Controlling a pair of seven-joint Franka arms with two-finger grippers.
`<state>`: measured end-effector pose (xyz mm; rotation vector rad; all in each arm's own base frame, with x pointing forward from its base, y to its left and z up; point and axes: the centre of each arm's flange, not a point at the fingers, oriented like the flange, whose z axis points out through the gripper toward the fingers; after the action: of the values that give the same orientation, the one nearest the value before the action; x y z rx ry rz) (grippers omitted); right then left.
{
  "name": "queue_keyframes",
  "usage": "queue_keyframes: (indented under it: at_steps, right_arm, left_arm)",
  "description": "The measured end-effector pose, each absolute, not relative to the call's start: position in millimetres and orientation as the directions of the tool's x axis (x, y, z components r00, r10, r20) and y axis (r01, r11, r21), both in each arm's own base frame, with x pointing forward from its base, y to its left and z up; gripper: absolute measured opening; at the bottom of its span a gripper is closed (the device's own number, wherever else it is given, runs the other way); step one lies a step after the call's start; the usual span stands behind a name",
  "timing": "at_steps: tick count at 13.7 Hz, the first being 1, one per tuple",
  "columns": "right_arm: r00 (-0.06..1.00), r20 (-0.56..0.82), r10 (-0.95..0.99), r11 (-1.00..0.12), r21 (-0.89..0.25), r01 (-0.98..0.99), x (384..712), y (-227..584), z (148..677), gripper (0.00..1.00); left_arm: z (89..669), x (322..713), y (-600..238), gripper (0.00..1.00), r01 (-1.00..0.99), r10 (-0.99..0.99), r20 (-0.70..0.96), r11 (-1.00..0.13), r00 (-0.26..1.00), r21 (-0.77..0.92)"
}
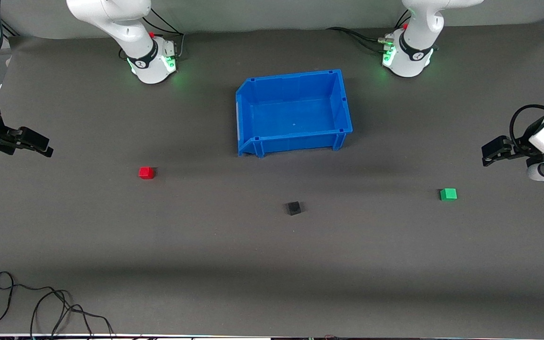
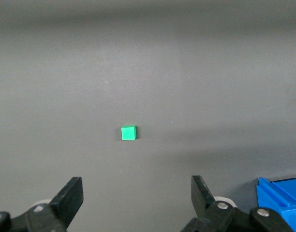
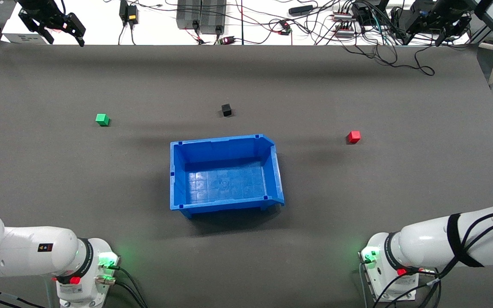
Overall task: Attach green and red cubes to black cube
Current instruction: 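Move the right gripper toward the red cube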
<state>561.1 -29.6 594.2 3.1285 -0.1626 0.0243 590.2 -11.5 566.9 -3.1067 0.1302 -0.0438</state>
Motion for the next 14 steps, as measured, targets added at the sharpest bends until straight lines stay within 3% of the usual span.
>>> queue_keyframes:
  at_steps: [14]
  right_arm:
    - [0.995, -0.035, -0.098, -0.995, -0.022, -0.098, 567.6, -19.8, 576.2, 1.00]
  left_arm:
    - [569.4, 589.1, -11.2, 0.96, -0.059, -0.060, 0.020, -0.998, 0.998, -0.033]
